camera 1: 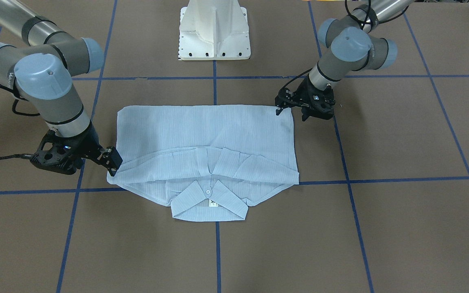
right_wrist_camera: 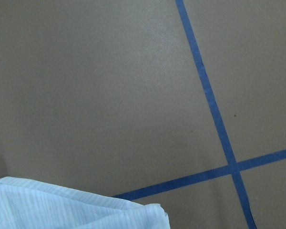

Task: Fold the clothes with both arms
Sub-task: 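Lower the left gripper and grasp the folded shirt's side edge nearest it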

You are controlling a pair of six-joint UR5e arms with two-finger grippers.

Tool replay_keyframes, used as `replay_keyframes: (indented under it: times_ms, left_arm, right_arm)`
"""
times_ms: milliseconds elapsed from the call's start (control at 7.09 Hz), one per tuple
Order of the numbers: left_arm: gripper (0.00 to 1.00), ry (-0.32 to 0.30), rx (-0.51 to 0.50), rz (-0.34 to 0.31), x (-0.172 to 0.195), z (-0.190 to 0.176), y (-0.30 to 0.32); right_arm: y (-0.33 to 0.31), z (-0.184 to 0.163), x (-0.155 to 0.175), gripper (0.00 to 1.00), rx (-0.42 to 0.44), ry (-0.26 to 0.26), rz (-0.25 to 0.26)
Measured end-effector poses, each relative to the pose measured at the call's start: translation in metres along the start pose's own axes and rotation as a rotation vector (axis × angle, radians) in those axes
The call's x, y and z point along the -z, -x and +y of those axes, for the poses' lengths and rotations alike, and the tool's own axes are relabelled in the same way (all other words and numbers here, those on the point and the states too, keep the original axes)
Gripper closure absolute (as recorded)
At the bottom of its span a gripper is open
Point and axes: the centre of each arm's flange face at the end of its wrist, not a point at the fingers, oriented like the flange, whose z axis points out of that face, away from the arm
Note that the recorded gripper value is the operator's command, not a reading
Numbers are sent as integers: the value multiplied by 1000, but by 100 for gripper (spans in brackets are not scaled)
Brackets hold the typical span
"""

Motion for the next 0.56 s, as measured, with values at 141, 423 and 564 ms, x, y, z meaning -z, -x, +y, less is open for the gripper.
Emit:
replay_keyframes:
  times_ms: [141, 423, 564]
  left_arm:
    - [15, -5, 28, -2, -4, 5, -4]
    - [52, -15, 65, -3, -10, 13, -12]
    - [59, -12, 72, 0, -13, 17, -18]
  right_arm:
    - [1, 0, 1, 0, 0, 0, -2]
    - [1, 0, 2, 0, 0, 1, -5]
    - [1, 0, 1, 0, 0, 1, -4]
